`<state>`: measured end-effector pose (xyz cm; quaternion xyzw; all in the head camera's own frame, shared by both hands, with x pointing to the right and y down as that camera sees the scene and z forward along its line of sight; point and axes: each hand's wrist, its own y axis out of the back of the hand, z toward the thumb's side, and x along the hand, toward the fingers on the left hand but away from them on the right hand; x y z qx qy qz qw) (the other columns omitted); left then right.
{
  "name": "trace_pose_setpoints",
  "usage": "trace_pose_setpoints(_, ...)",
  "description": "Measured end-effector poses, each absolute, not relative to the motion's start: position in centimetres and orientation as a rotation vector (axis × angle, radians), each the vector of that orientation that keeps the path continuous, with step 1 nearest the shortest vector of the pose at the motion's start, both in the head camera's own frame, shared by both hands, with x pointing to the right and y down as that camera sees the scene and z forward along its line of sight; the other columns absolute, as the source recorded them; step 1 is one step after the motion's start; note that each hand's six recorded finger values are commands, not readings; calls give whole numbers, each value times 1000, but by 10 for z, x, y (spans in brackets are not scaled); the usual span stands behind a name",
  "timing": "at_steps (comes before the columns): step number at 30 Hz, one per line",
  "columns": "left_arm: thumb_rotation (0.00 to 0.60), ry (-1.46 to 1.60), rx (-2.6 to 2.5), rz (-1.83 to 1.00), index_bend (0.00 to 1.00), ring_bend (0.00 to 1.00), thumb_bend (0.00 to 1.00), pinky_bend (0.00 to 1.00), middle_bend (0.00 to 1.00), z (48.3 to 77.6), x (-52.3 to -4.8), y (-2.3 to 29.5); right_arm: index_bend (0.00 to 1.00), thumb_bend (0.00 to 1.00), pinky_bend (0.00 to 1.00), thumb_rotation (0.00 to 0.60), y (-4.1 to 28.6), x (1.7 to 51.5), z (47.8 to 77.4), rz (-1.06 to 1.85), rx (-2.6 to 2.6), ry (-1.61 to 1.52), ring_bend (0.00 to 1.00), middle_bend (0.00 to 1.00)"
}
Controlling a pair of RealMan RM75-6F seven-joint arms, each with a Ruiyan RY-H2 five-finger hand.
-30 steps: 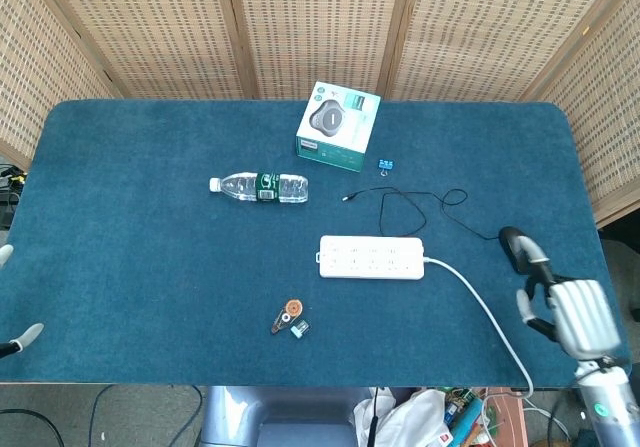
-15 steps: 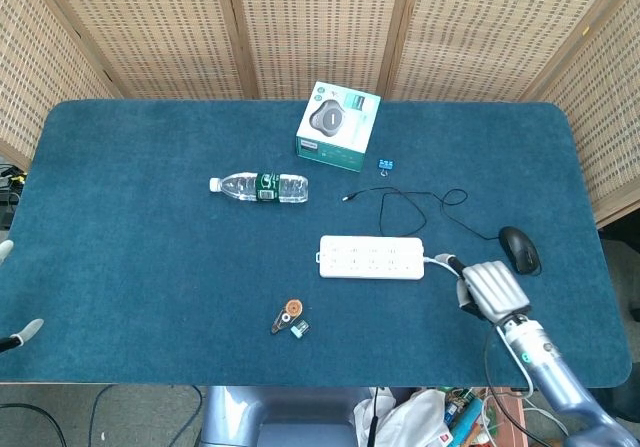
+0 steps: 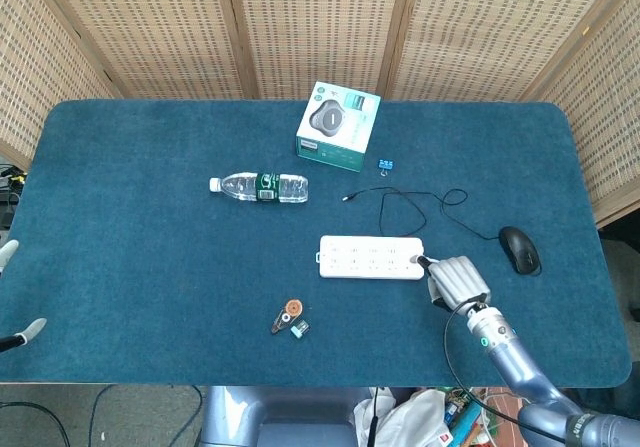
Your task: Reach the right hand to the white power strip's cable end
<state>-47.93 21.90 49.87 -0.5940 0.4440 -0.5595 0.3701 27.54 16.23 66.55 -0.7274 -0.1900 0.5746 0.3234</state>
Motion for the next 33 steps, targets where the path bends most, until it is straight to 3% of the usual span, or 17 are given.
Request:
trace_pose_setpoints(13, 600, 1133, -1523, -1446, 0, 0, 0, 0, 0, 501, -476, 217, 214, 867, 1000, 600, 152, 264, 687, 1612, -1862, -451, 895, 777)
trace_pose_setpoints(33, 600, 1130, -1521, -1458, 0, 0, 0, 0, 0, 504, -479, 216, 215, 866, 1000, 600, 150, 256, 696, 1660, -1822, -405, 895, 777)
